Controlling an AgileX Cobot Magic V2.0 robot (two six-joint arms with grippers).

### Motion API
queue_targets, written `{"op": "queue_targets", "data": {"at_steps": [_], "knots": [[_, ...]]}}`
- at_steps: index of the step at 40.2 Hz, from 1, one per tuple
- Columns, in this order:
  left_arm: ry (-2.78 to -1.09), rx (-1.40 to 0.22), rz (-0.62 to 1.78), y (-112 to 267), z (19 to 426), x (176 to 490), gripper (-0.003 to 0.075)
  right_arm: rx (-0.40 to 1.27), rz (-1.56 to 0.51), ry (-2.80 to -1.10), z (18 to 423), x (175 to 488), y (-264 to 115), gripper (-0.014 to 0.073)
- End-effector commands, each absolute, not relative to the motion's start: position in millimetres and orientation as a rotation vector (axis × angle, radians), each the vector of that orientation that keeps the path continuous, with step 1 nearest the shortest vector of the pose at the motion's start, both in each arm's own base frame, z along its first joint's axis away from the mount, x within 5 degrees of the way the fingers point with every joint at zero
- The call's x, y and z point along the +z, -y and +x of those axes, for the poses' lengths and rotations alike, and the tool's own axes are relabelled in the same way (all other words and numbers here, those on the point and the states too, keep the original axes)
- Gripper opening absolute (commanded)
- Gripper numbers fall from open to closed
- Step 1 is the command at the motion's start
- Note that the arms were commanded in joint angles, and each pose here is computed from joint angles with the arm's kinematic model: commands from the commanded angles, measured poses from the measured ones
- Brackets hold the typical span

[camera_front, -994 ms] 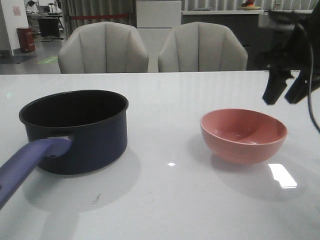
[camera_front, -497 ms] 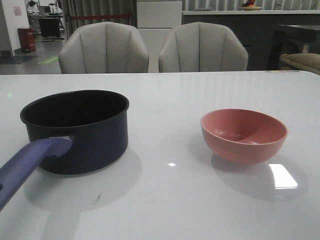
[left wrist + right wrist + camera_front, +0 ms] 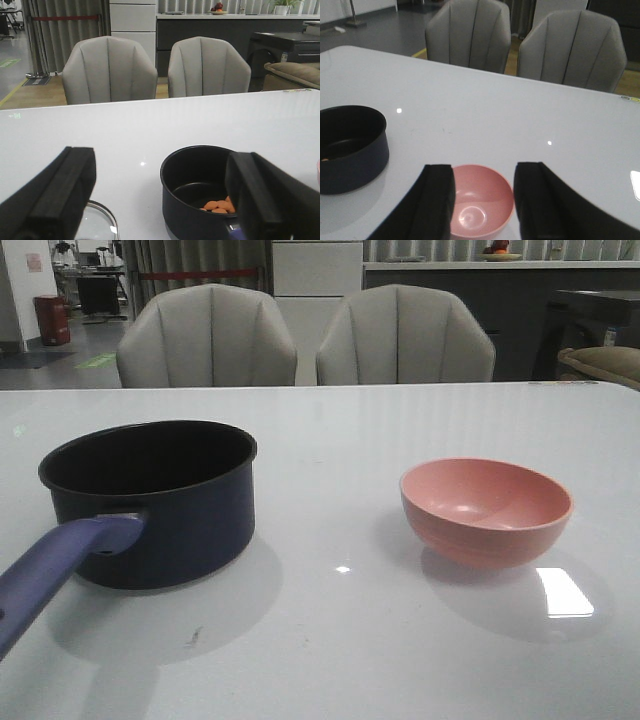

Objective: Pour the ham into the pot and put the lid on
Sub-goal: 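Lower the left gripper to the glass lid and grasp its purple knob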

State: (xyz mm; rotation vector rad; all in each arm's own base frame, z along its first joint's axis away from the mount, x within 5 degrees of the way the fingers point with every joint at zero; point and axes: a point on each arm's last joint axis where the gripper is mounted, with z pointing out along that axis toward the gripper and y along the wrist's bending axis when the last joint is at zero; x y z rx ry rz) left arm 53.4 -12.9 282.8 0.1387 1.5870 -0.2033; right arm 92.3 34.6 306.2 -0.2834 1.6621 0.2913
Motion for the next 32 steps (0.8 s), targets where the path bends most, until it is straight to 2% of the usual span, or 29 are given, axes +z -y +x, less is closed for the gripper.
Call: {"op": "queue_targets", "data": {"at_steps": [1,8,15,18,23,26,32], "knots": [[-1.499,-0.221,0.124,13,53,297,0.0571,0.312,-0.226,-1.521,73,303,-27,0.0403],[-1.499,-0.221,0.124,13,53,297,0.0571,0.317,-0.222,-1.479,54,272,-21,0.0403],[-1.499,-0.221,0.124,13,53,297,0.0571,0.321,-0.231,-1.501,51,259,-21,0.0393],[-1.503,-0.221,0.125,13,53,297,0.0571,0.320,-0.233,-1.513,52,255,-21,0.0331],[-1.503,-0.221,0.125,13,53,297,0.0571,0.319,-0.233,-1.520,53,253,-21,0.0125],[-1.501,-0.221,0.124,13,53,297,0.0571,0.319,-0.233,-1.520,53,253,-21,0.0153],[-1.492,-0.222,0.124,13,53,302,0.0571,0.318,-0.229,-1.509,53,254,-21,0.0148]]}}
